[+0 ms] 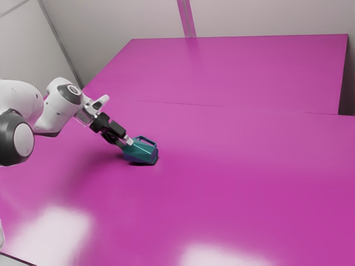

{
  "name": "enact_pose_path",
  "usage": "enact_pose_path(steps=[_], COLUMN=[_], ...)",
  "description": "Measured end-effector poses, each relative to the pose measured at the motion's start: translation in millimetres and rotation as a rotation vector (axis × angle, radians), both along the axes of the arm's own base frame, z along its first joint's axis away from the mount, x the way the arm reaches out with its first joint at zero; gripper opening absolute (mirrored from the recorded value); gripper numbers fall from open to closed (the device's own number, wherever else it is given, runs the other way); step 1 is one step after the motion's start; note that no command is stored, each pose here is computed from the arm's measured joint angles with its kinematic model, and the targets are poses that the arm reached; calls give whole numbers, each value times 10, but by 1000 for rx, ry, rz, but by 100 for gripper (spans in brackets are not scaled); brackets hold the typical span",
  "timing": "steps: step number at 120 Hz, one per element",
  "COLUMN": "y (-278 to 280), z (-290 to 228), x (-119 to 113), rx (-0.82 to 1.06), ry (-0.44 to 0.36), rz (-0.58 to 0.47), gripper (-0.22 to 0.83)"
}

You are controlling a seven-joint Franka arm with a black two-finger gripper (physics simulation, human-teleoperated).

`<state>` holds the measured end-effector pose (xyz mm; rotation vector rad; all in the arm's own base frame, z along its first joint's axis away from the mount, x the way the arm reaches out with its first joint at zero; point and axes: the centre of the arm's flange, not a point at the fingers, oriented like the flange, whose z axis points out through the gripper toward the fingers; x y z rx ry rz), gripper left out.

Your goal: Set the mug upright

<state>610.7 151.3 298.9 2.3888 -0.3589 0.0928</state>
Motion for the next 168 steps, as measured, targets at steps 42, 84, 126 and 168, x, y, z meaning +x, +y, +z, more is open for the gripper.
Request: enact_pose_path(steps=[42, 84, 126, 168], y=[-120, -248, -525, -737], z=[-70, -25, 327, 713], x=[22, 61, 63, -9], rx=[-42, -57, -68, 89], ry=[-58, -100, -150, -187], rz=[-70, -105, -132, -203], gripper=[37, -3, -15, -17])
